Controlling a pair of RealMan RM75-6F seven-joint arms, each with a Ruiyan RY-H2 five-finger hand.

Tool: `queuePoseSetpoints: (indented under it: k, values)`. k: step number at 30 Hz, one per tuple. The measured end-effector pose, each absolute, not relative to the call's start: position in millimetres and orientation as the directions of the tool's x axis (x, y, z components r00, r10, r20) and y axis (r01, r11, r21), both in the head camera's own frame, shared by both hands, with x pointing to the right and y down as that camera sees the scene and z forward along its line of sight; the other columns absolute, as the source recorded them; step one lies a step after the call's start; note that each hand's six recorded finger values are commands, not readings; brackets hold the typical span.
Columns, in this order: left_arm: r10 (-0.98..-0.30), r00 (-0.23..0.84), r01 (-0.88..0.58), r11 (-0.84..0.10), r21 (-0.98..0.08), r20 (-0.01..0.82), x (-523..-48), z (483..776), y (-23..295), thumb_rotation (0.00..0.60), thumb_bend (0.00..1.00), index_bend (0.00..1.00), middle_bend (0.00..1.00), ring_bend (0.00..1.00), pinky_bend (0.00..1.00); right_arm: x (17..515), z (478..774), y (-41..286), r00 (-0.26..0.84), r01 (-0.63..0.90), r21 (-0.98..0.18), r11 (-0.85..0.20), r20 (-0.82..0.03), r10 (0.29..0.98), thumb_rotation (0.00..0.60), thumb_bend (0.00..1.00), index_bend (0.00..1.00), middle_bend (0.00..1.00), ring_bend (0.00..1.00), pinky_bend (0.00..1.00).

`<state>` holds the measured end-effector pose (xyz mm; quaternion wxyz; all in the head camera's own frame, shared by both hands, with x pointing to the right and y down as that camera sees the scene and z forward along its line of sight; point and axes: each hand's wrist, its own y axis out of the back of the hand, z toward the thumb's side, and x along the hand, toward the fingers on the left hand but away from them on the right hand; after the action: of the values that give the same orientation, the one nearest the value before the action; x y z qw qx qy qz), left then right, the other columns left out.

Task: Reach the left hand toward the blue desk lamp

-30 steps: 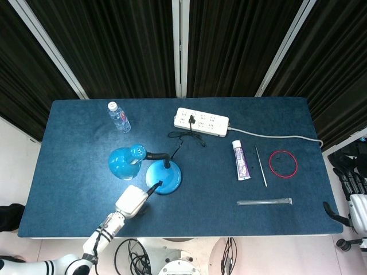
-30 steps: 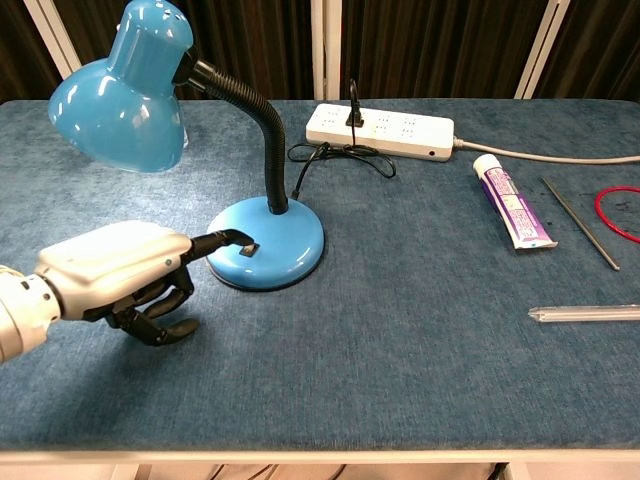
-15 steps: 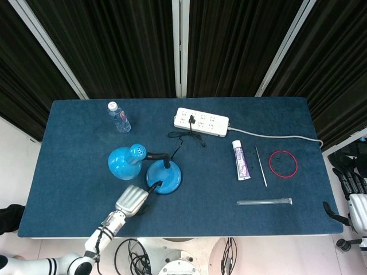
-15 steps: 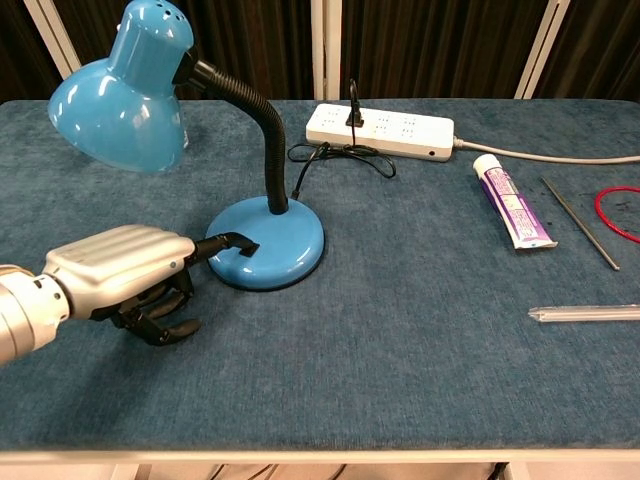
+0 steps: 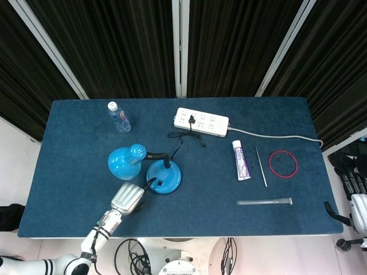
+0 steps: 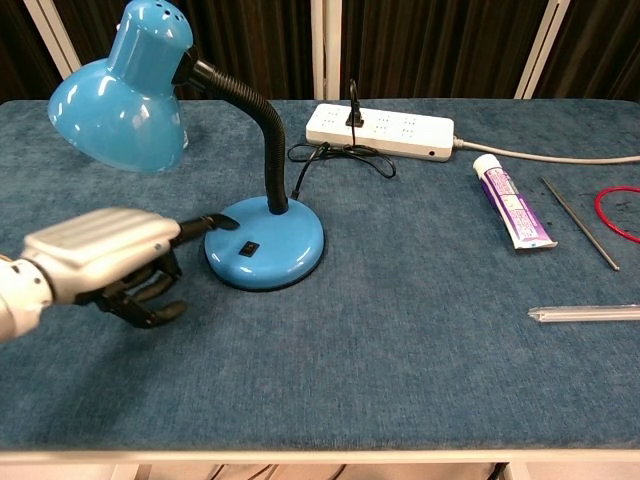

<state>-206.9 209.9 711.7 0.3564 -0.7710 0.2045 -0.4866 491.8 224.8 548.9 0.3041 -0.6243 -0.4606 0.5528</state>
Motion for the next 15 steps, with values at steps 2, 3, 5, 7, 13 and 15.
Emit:
queuePoseSetpoints:
  k: [2,3,5,7,13,15]
  values:
    - [-0.686,0.416,0.032,-0.645,-0.763,0.597,-221.4,705.9,206.5,0.6,0.39,0.06,0.83,0.81,0.82,491.7,548.2,224.8,-0.034,0.239,-0.889,-0.39,-0.409,0.912,0.6,0.28,0.0,0.0,0.0,0.0]
    - [-0.702,0.393,0.034,-0.634,-0.772,0.594,-233.5,702.5,203.7,0.6,0.39,0.06,0.83,0.81,0.82,491.6,547.9,224.9,-0.034,0.238,-0.89,-0.39,-0.409,0.912,0.6,0.28,0.0,0.0,0.0,0.0]
    - [-0.726,0.349,0.037,-0.621,-0.783,0.593,-254.5,697.7,199.2,0.6,0.39,0.06,0.83,0.81,0.82,491.1,547.3,225.0,-0.032,0.237,-0.89,-0.389,-0.408,0.913,0.6,0.28,0.0,0.0,0.0,0.0]
    - [-0.755,0.288,0.044,-0.605,-0.795,0.589,-282.4,691.7,194.0,0.6,0.39,0.07,0.83,0.81,0.82,490.2,546.5,225.3,-0.029,0.238,-0.89,-0.388,-0.406,0.913,0.6,0.28,0.0,0.0,0.0,0.0]
    - [-0.834,0.139,0.011,-0.538,-0.843,0.534,-349.1,675.7,184.3,0.6,0.36,0.11,0.72,0.7,0.76,487.5,543.9,225.0,-0.027,0.236,-0.894,-0.381,-0.398,0.917,0.6,0.28,0.0,0.0,0.0,0.0]
    - [-0.869,0.092,-0.024,-0.49,-0.871,0.486,-371.4,667.9,181.2,0.6,0.3,0.11,0.55,0.52,0.66,486.3,543.8,224.9,-0.025,0.234,-0.894,-0.381,-0.397,0.917,0.6,0.28,0.0,0.0,0.0,0.0]
